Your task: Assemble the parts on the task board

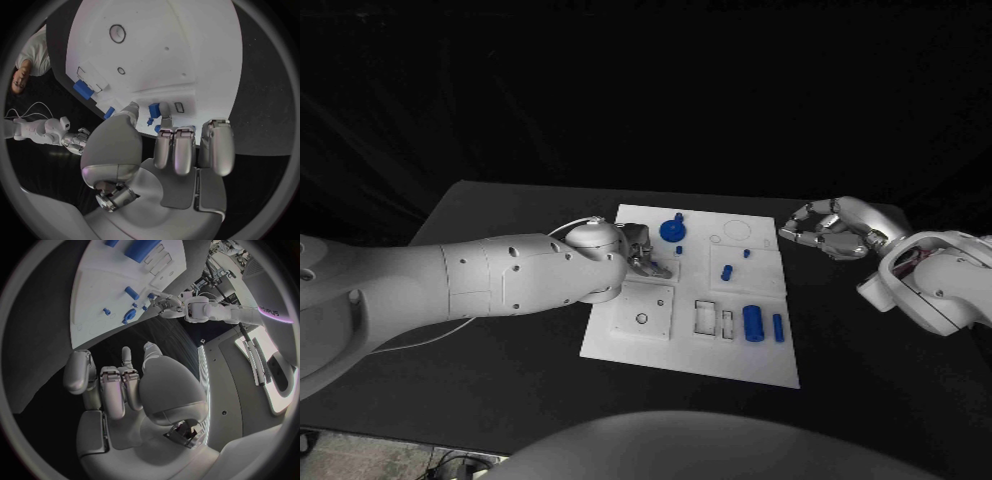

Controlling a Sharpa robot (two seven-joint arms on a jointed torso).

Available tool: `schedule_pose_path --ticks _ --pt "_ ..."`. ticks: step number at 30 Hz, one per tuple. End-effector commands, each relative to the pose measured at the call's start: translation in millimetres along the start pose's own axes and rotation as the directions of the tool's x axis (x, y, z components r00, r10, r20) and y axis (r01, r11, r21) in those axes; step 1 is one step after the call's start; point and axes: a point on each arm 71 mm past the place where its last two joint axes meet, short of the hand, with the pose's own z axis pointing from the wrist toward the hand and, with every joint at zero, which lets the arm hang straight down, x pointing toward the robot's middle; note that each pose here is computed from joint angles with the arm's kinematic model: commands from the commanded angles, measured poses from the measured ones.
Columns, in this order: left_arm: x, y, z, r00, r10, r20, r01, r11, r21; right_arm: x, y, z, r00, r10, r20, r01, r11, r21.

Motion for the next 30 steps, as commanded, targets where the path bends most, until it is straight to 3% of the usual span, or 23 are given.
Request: schedule_pose_path --ticks 1,12,21,24,27,30 --pt "11.4 8.7 -0.2 0.999 0.014 -0.05 -0.016 0.999 -0.047 0.8 0 -0.1 1.0 0.001 -0.007 -0.001 1.0 -0.009" --pt "9.0 12.0 -2.2 1.0 0.004 -0.024 -0.005 0.999 -0.046 0.8 0 0.3 1.0 0.001 -0.008 -0.001 1.0 -0.009" --pt "2.8 10.4 -7.6 0.998 -0.047 0.048 0.047 0.999 0.009 0.3 0 0.2 1.0 0.0 -0.004 0.0 1.0 -0.01" --pt "-7.4 9.4 -12.1 0.994 -0.069 0.084 0.067 0.997 0.031 -0.3 0 -0.1 1.0 0.0 0.0 0.0 1.0 -0.012" --pt "-24.0 8.1 -17.3 0.989 -0.082 0.123 0.076 0.996 0.053 -0.8 0 -0.4 1.0 -0.001 0.005 0.001 1.0 -0.014" --pt "-48.3 8.1 -25.7 0.982 -0.116 0.147 0.107 0.992 0.072 -1.3 0 -0.8 1.0 -0.001 0.008 0.001 1.0 -0.015"
